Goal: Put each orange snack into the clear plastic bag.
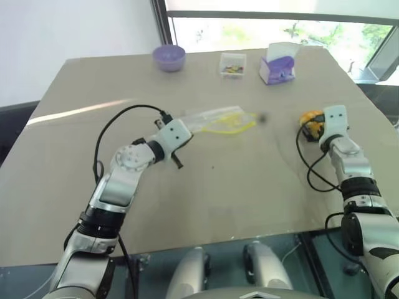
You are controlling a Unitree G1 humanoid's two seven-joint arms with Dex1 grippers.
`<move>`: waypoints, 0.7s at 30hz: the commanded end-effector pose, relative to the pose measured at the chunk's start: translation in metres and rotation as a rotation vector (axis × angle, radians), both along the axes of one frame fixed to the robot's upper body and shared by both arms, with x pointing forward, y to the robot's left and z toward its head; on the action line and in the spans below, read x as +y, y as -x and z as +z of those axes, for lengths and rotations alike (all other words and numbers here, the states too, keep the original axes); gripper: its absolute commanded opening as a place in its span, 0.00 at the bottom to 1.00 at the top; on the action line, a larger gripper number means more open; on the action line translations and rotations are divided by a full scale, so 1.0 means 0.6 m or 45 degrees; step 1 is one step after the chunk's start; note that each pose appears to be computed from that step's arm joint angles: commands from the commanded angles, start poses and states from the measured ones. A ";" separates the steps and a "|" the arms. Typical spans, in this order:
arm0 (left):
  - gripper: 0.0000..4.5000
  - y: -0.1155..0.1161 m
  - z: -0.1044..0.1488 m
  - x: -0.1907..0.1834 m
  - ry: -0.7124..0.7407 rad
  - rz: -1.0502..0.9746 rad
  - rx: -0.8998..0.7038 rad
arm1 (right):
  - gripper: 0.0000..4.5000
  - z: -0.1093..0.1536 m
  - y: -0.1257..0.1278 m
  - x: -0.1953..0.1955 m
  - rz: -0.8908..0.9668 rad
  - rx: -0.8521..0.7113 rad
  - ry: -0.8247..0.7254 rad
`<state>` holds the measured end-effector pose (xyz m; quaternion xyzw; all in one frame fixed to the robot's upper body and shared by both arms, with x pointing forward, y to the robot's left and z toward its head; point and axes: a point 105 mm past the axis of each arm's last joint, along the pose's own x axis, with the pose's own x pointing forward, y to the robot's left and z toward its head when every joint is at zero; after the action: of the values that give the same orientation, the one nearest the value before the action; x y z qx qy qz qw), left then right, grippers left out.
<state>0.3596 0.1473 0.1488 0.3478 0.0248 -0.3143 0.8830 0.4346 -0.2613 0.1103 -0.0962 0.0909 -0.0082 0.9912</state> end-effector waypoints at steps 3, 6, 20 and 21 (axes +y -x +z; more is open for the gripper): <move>0.00 0.005 0.025 -0.004 0.039 0.009 -0.060 | 0.32 0.029 0.007 0.014 0.115 -0.127 -0.019; 0.00 0.006 0.028 -0.007 0.067 0.017 -0.051 | 0.32 0.078 0.027 0.051 0.311 -0.274 -0.024; 0.00 -0.003 0.035 -0.026 0.088 -0.017 -0.065 | 0.32 0.140 0.177 0.271 1.136 -0.228 -0.123; 0.00 -0.004 0.037 -0.026 0.088 -0.020 -0.068 | 0.32 0.139 0.177 0.279 1.154 -0.220 -0.126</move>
<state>0.3611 0.1372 0.1559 0.3221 0.0169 -0.3096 0.8945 0.3333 -0.1092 0.1771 -0.0744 -0.0153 0.3997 0.9135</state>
